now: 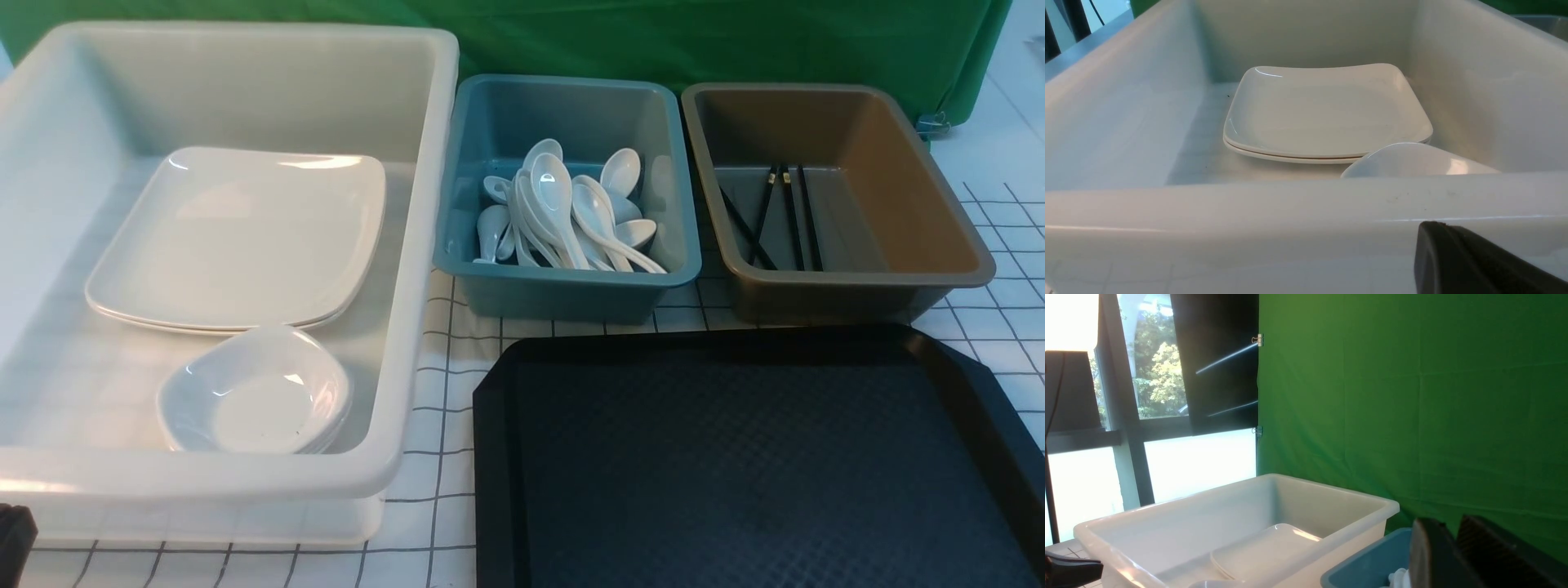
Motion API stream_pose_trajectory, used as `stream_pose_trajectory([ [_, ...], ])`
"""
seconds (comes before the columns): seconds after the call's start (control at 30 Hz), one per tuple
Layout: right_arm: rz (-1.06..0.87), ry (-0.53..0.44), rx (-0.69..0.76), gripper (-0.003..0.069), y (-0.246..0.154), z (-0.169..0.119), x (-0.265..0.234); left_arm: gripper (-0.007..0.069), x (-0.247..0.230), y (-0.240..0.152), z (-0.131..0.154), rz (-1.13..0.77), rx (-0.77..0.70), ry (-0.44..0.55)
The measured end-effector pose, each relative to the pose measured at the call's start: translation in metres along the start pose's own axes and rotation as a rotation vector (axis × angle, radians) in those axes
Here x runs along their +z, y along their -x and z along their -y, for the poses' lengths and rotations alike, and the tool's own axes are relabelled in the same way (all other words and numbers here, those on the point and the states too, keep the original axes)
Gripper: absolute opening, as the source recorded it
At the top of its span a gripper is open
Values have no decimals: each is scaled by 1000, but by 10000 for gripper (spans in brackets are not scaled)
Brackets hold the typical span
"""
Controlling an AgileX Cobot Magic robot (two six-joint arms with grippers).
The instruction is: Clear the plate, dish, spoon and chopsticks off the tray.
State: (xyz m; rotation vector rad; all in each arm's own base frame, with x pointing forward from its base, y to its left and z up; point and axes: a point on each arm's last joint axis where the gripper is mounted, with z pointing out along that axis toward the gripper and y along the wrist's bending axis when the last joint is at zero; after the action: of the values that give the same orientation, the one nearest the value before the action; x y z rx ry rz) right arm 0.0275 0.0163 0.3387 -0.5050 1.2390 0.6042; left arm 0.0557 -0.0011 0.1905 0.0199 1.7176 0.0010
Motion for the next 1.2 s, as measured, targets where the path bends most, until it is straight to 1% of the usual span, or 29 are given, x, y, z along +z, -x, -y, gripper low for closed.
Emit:
stream_pose_trajectory([
  [0.37,0,6,7,136,0,-1,0,5,0,0,0,-1,0,0],
  [0.43,-9,25,11,138,-1,-2,0,5,0,0,0,-1,0,0],
  [0.53,-6,72,-49,144,-3,-7,0,5,0,0,0,-1,0,0],
  [0.57,-1,79,-37,145,-3,-7,0,5,0,0,0,-1,0,0],
  [0.63,31,101,-64,153,-5,-10,1,5,0,0,0,-1,0,0],
  [0.93,61,105,-45,193,-9,-11,2,5,0,0,0,-1,0,0],
  [1.0,60,80,-52,202,-12,-10,-1,5,0,0,0,-1,0,0],
  [1.03,53,46,-64,205,-16,-9,-1,5,0,0,0,-1,0,0],
  [1.13,-13,-83,-111,214,-34,-4,1,5,0,0,0,-1,0,0],
  [1.17,-53,-141,-129,216,-44,-1,1,5,0,0,0,-1,0,0],
  [1.2,-69,-166,-136,216,-48,0,2,5,0,0,0,-1,0,0],
])
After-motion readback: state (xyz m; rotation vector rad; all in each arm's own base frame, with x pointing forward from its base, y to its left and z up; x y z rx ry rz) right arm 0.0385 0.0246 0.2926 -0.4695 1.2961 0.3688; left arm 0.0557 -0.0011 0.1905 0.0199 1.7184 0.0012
